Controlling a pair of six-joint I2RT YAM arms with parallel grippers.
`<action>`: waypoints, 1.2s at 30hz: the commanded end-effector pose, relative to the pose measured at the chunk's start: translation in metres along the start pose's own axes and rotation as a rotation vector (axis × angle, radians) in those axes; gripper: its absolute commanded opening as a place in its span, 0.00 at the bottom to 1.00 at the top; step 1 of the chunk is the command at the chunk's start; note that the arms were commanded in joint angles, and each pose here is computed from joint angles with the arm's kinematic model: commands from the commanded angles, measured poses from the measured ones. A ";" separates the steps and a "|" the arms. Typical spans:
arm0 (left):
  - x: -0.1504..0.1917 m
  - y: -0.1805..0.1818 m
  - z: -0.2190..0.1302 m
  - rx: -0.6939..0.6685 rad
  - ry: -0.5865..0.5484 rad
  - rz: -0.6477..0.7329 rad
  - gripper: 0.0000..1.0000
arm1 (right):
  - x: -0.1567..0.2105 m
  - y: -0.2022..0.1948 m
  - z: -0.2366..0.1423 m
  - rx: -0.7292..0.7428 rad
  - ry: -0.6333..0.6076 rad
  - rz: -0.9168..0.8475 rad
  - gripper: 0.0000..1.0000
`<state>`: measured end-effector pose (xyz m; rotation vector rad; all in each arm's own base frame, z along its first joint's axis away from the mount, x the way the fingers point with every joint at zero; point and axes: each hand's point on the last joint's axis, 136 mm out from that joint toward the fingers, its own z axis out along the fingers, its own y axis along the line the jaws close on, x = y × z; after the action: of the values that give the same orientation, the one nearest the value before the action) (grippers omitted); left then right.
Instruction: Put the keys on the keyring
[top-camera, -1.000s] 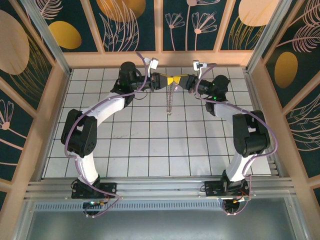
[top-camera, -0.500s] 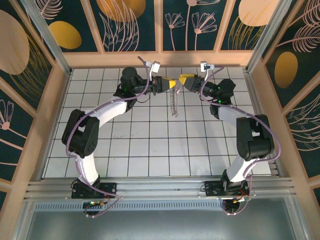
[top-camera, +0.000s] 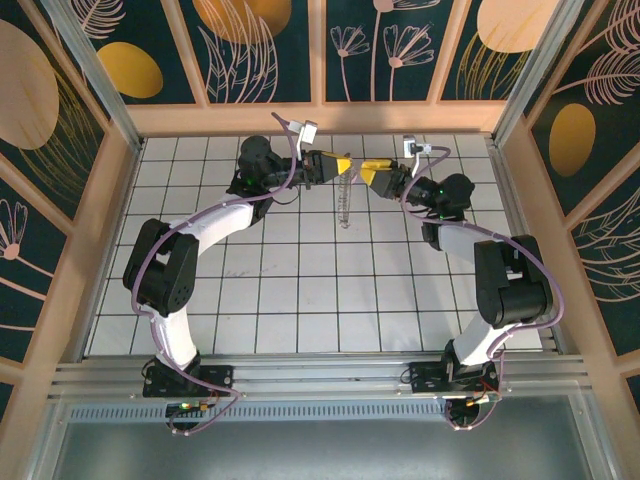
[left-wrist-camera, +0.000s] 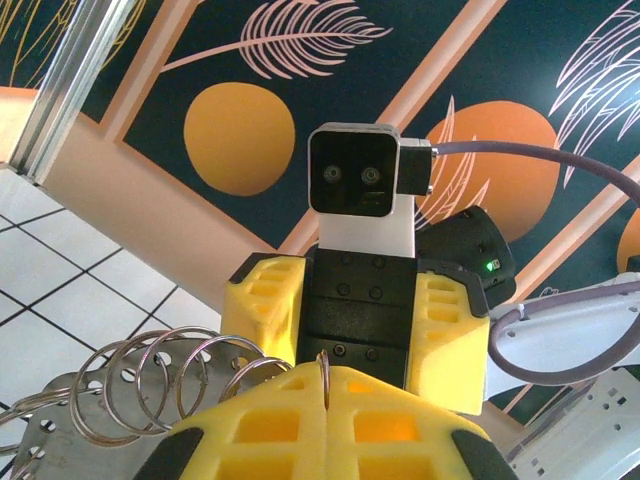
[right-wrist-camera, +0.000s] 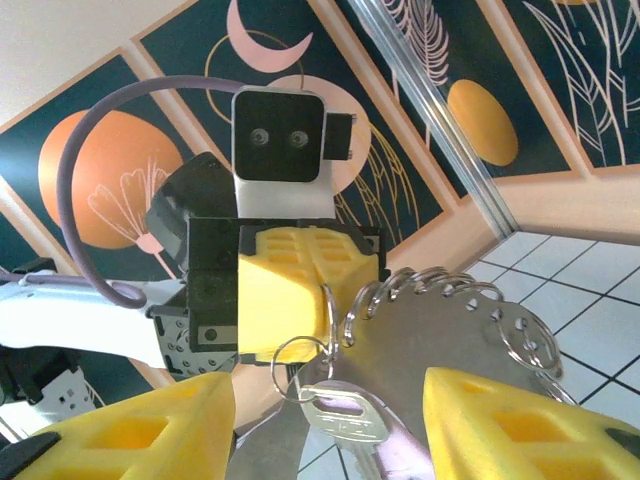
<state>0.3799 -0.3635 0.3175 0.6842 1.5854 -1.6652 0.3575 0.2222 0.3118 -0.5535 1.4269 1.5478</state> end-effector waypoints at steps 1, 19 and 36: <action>-0.018 -0.037 -0.001 0.074 -0.029 0.083 0.00 | 0.003 0.025 0.004 -0.083 0.028 -0.097 0.53; -0.022 -0.045 0.002 0.099 -0.035 0.088 0.00 | 0.026 0.027 0.006 -0.096 0.076 -0.102 0.33; -0.025 -0.047 0.000 0.091 -0.053 0.095 0.00 | 0.033 0.028 0.004 -0.092 0.092 -0.089 0.00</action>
<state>0.3705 -0.3677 0.3257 0.7049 1.5588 -1.7045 0.3334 0.2376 0.2888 -0.6709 1.4411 1.5603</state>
